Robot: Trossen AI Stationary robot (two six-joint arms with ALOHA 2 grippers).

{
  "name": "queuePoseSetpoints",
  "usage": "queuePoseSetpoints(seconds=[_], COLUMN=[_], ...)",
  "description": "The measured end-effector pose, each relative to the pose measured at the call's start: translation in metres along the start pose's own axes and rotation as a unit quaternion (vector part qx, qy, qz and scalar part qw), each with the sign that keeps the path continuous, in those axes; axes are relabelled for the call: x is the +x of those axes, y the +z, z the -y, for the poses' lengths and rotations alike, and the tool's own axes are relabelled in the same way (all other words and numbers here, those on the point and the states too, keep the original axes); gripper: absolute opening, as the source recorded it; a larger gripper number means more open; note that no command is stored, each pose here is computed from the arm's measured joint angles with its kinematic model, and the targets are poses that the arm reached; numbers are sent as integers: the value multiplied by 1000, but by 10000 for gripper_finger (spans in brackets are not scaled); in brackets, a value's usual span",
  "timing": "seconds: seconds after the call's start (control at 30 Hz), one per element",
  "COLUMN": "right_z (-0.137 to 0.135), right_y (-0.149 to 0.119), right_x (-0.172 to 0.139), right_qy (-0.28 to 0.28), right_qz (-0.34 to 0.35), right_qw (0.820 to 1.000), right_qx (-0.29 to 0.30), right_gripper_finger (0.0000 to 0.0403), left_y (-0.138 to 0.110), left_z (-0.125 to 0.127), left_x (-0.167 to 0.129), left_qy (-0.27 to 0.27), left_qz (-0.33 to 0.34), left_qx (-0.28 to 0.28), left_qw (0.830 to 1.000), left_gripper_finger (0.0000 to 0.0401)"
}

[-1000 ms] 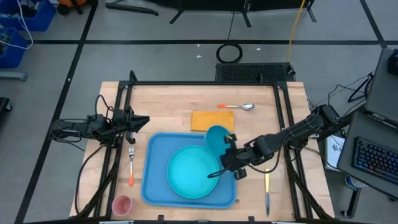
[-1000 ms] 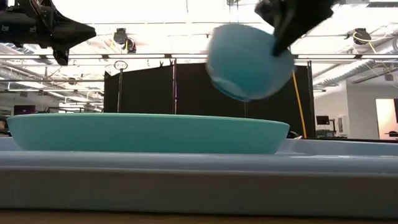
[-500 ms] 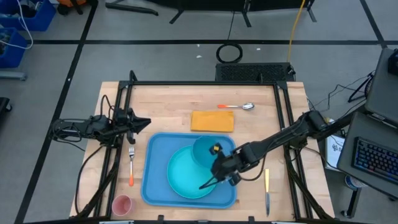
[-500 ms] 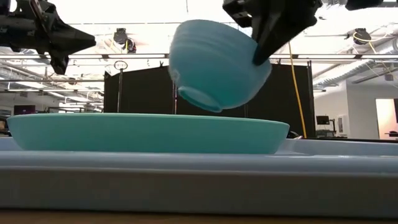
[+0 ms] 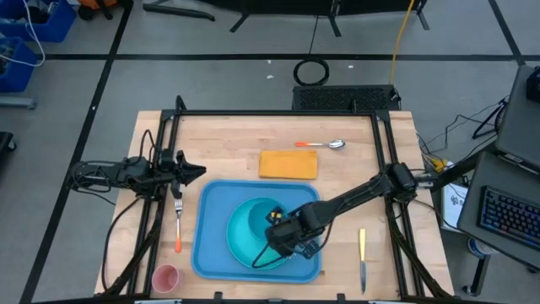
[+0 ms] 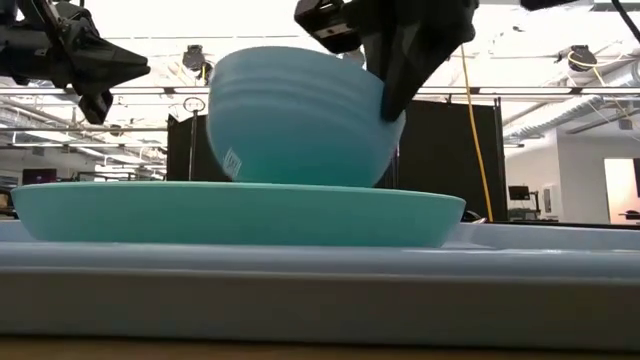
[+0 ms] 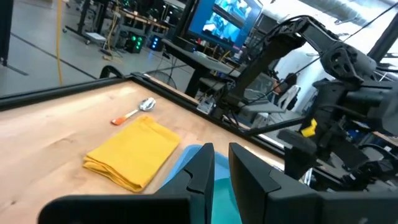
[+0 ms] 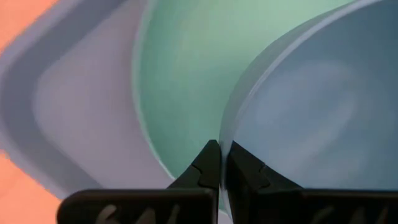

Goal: Set up tray
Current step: Put the blue bowl on the blue plate

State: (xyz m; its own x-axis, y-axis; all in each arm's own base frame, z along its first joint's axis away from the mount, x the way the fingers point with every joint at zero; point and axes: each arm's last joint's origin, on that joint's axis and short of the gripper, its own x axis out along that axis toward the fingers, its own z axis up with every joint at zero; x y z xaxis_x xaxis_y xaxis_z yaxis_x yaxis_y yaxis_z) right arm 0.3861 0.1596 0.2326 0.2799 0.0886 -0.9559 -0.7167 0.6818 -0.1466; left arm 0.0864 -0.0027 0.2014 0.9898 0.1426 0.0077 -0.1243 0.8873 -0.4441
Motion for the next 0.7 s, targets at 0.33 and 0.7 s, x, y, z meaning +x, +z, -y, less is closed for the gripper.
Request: queuePoseSetpoints(seconds=[0.33, 0.7], right_z=[5, 0], right_y=[14, 16], right_x=[11, 20], right_qy=[31, 18], right_qz=[-24, -45], right_qw=[998, 995], right_qx=[-46, -92], right_gripper_finger=[0, 0], left_y=[0, -1], left_z=[0, 0], left_x=[0, 0], left_qy=[1, 2], left_qz=[-1, -4], left_qx=[-9, -10], left_qw=[1000, 1000], left_gripper_finger=[51, 51])
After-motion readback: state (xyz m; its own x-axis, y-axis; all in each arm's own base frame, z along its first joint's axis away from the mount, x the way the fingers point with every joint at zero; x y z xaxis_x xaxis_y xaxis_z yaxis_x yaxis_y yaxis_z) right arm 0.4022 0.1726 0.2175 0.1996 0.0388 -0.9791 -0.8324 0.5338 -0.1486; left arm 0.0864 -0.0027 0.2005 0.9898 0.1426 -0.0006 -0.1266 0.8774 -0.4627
